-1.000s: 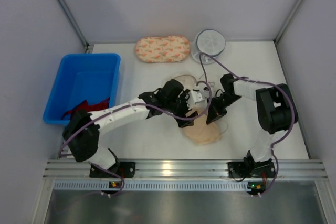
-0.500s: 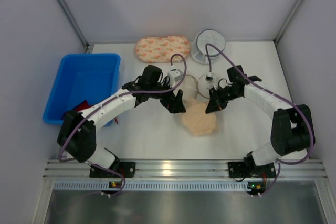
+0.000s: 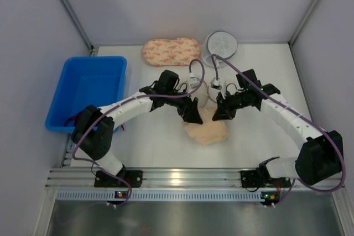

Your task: Place the bra in the laundry bag and zip it closed

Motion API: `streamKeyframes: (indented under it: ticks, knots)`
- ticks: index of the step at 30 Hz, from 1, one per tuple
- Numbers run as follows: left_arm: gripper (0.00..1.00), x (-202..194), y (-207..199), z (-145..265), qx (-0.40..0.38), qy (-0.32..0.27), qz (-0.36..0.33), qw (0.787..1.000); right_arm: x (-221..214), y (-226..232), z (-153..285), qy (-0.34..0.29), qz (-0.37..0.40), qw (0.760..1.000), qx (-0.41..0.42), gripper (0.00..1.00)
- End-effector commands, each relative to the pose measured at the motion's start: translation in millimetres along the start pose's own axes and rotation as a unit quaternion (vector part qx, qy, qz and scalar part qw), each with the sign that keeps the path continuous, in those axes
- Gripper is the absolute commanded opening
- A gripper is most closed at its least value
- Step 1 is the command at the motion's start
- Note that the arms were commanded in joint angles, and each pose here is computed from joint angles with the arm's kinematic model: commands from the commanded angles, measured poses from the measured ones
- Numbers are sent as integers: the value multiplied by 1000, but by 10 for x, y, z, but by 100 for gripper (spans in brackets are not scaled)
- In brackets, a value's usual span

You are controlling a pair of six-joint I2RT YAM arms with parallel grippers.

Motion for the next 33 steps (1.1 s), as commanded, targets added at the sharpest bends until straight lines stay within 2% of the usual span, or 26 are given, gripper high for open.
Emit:
streamKeyframes:
  ticks: [1,3,4,5,8,9,10,11,12,13,14,16,19,22,26,33]
  knots:
    - [98,192,-197,-42,-50,-24,-57,997,210,94,54,-24,58,998,5,0]
    - [96,185,-215,-73,-54,-21,-53,997,256,120,62,-31,64,997,5,0]
    - [89,185,-218,-83,-57,-19,-49,997,279,130,64,-34,67,997,4,0]
    - [65,191,-230,-94,-68,-14,-43,997,316,130,78,-42,71,997,-4,0]
    - [32,186,-252,-83,-72,-13,-36,997,355,115,109,-47,74,996,-23,0]
    - [13,195,-279,-69,-77,-14,-37,996,384,122,131,-54,77,995,-30,0]
    - [7,197,-291,-61,-78,-15,-37,996,400,119,142,-55,79,995,-34,0]
    - [4,203,-303,-48,-79,-16,-36,996,408,114,157,-54,79,994,-46,5]
    - [0,218,-341,-21,-81,-20,-42,996,416,103,173,-53,79,994,-55,19]
    - [0,233,-359,-1,-80,-23,-44,995,419,89,183,-50,77,994,-64,38]
    - [0,248,-386,18,-81,-26,-49,995,417,82,207,-48,72,993,-77,77]
    - [0,264,-447,78,-85,-33,-60,994,396,35,278,-55,63,992,-95,99]
    - [0,271,-502,118,-96,-36,-81,991,396,7,374,-66,63,990,-109,100]
    - [0,283,-522,128,-100,-36,-86,991,454,7,373,-69,59,993,-80,99]
    - [0,367,-542,129,-103,-42,-103,988,456,3,210,-73,6,997,13,99]
    - [0,557,-584,157,-90,-65,-143,984,394,19,15,-70,-39,992,96,99]
Point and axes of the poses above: each gripper's point midway between its finger pads, its own z axis back along the fingers, its own y axis along the line the jaws close on, x = y × z, the point moved 9 cm from there along z, back along the fingers, and after that the axes turned 10 degrees about z, right-handed, at the moved point
